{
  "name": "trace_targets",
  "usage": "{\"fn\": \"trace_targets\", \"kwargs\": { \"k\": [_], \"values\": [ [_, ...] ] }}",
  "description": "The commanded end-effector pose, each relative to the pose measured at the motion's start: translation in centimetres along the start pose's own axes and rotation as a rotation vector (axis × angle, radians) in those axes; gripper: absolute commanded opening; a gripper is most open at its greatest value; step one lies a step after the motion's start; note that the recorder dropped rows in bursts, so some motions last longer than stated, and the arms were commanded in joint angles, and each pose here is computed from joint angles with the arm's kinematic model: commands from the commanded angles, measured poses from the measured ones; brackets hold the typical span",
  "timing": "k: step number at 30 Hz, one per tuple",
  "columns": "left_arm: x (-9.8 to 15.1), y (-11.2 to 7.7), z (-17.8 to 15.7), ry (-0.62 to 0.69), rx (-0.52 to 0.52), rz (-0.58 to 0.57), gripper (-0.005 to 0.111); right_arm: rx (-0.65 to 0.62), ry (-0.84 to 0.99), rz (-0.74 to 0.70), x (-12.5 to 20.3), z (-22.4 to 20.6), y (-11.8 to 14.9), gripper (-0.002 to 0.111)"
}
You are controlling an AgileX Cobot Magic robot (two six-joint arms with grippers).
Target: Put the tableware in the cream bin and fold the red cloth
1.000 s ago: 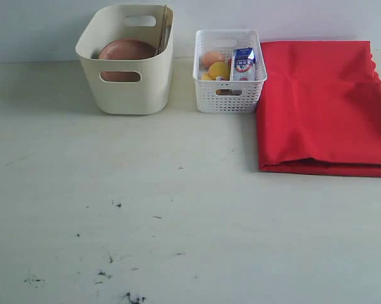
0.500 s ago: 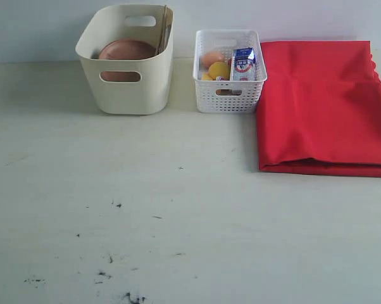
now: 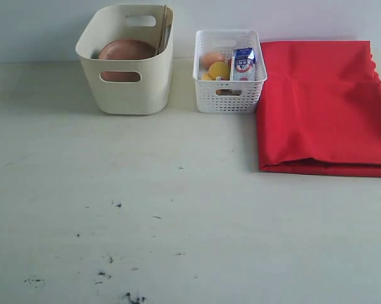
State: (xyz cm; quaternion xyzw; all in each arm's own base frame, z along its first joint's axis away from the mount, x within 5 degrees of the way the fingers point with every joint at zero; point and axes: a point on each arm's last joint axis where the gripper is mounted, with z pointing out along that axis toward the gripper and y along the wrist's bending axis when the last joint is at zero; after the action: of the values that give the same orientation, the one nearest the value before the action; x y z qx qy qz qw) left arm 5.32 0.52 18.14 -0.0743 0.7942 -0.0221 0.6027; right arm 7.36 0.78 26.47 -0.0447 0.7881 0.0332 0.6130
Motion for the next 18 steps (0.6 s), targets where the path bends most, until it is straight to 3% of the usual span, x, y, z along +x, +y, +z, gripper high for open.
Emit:
{"fn": "trace_targets", "kwargs": {
  "k": [1, 8, 18],
  "values": [
    [0.0, 0.0, 0.0, -0.005, 0.007, 0.002, 0.000, -0.007, -0.034, -0.004, 3.3, 0.5, 0.1, 0.000],
    [0.0, 0.0, 0.0, -0.005, 0.007, 0.002, 0.000, 0.091, -0.075, 0.020, 6.8, 0.1, -0.5, 0.000],
    [0.0, 0.0, 0.0, -0.005, 0.007, 0.002, 0.000, 0.098, -0.062, 0.024, 7.9, 0.0, -0.6, 0.000]
  ]
}}
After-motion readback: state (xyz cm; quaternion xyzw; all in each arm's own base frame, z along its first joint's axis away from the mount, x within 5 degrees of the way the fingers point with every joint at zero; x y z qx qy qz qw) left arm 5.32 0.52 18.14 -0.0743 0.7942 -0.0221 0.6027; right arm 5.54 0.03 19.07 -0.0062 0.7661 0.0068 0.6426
